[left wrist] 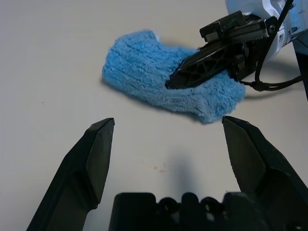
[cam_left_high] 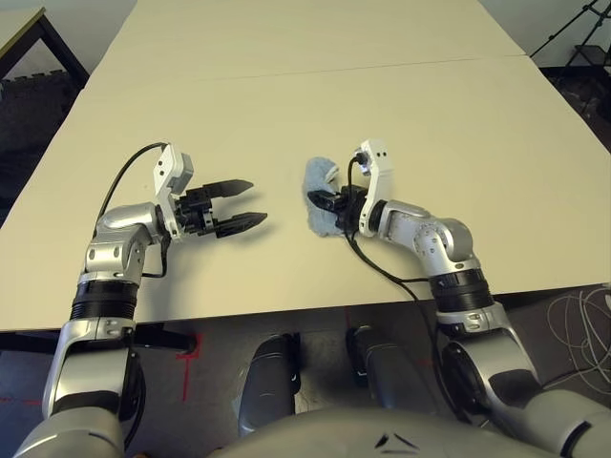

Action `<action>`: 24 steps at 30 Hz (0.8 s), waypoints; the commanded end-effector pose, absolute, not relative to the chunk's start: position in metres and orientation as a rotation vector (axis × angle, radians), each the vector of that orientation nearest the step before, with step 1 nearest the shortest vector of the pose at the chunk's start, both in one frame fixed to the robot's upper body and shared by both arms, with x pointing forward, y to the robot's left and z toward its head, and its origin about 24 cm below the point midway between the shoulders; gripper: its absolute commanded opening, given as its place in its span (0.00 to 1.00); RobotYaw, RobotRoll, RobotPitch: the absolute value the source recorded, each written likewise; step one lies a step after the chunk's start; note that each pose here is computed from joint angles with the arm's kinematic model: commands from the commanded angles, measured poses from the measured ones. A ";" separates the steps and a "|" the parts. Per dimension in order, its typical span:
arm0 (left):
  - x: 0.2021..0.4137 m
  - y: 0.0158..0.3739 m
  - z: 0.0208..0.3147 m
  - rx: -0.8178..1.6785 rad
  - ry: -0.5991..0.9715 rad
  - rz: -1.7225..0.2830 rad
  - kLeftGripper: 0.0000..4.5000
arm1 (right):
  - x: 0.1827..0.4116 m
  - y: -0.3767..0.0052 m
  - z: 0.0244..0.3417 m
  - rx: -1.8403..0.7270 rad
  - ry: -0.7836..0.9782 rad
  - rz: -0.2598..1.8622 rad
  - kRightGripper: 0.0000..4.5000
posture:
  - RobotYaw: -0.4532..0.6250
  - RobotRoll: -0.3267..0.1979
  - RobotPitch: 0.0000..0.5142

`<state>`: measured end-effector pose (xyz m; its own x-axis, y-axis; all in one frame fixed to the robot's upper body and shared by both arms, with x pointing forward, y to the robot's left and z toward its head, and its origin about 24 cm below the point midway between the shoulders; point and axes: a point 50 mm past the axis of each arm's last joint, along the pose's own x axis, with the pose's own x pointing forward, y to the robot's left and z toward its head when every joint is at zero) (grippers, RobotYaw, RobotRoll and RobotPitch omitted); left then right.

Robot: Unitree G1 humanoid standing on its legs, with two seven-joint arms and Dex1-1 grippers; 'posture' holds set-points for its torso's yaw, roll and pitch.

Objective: Wipe the water off the table with a rag.

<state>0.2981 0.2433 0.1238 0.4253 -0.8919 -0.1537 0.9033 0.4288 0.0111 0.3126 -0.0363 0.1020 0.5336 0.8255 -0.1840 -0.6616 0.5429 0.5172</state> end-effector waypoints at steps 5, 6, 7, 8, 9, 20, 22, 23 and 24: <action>0.294 0.244 0.121 0.099 0.151 -1.134 1.00 | 0.326 -0.059 0.097 0.320 0.439 0.840 0.02 | 0.25 0.62 0.31; 0.295 0.244 0.121 0.098 0.151 -1.135 1.00 | 0.329 -0.065 0.098 0.306 0.434 0.826 0.02 | 0.24 0.62 0.31; 0.295 0.243 0.121 0.098 0.151 -1.136 1.00 | 0.332 -0.072 0.099 0.295 0.428 0.809 0.02 | 0.24 0.62 0.31; 0.295 0.243 0.121 0.098 0.151 -1.137 1.00 | 0.334 -0.078 0.100 0.285 0.423 0.796 0.02 | 0.24 0.62 0.31; 0.295 0.243 0.121 0.098 0.150 -1.138 1.00 | 0.336 -0.084 0.102 0.268 0.415 0.783 0.02 | 0.24 0.62 0.31; 0.300 0.239 0.121 0.100 0.143 -1.148 1.00 | 0.343 -0.152 0.114 0.113 0.396 0.660 0.02 | 0.22 0.62 0.29; 0.301 0.238 0.121 0.101 0.141 -1.148 1.00 | 0.342 -0.163 0.115 0.092 0.397 0.641 0.02 | 0.21 0.62 0.28; 0.302 0.238 0.121 0.102 0.141 -1.148 1.00 | 0.342 -0.169 0.115 0.083 0.398 0.627 0.02 | 0.21 0.62 0.28; 0.303 0.238 0.121 0.103 0.140 -1.148 1.00 | 0.341 -0.175 0.116 0.078 0.398 0.616 0.02 | 0.21 0.62 0.28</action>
<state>0.3014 0.2399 0.1239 0.4141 -0.8976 -0.1508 0.9088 0.4171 0.0132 0.3425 -0.1631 0.1168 0.7239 0.6009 -0.3390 -0.5711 0.7976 0.1943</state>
